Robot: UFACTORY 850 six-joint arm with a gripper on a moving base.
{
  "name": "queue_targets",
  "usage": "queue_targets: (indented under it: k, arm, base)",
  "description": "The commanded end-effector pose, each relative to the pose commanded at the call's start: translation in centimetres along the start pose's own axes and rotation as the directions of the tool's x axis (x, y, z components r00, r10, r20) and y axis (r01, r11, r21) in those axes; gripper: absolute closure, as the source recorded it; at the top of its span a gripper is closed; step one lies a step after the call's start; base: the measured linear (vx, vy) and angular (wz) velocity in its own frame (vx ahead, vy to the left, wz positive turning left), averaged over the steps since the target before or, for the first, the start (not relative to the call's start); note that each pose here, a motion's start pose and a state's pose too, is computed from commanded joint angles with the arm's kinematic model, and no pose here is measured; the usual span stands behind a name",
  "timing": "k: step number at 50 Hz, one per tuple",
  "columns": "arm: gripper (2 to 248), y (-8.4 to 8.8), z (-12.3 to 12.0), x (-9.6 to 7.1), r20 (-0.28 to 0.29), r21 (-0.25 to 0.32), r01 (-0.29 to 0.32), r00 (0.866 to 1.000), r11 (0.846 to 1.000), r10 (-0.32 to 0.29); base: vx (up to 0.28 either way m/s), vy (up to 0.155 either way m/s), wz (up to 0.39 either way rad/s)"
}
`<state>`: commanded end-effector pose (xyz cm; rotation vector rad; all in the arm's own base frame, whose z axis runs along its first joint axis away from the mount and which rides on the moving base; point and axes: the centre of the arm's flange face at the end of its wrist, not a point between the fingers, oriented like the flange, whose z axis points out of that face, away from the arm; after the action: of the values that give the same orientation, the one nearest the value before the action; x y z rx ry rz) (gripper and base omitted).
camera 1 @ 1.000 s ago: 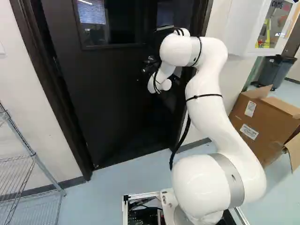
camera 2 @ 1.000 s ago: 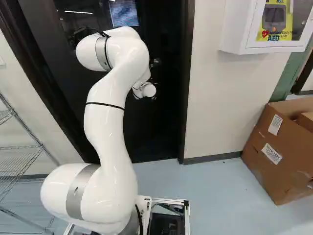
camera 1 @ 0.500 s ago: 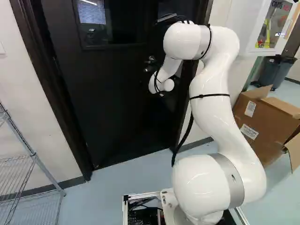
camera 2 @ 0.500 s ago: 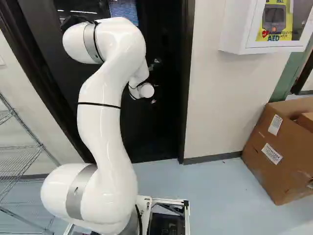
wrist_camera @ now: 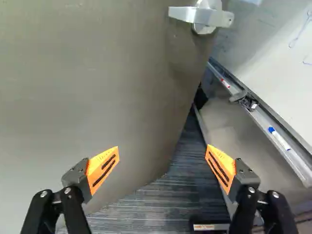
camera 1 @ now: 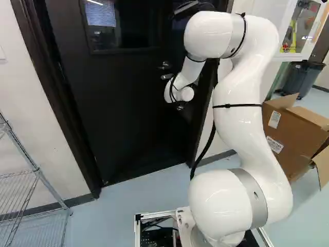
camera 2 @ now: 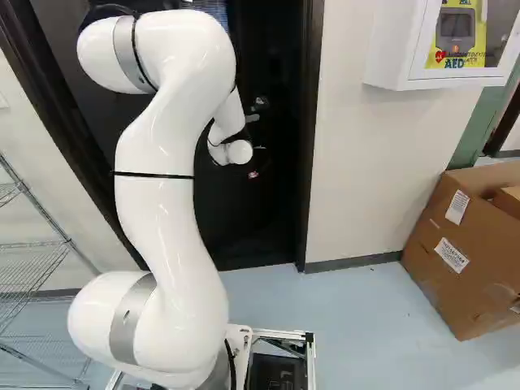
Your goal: Open the door and move inside
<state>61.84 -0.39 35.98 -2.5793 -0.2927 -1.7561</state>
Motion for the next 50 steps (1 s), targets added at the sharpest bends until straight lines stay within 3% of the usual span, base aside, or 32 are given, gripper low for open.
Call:
queue_targets:
  k: [24, 50]
  arm:
    - [3, 0.6, -4.7, -1.9, 0.099, -0.107, -0.12, 0.986, 0.987, 0.131]
    - [3, 0.8, -9.9, -4.1, 0.175, -0.217, -0.23, 0.947, 0.949, 0.27]
  base:
    - [0.0, 0.0, 0.0]
    - [0.0, 0.0, 0.0]
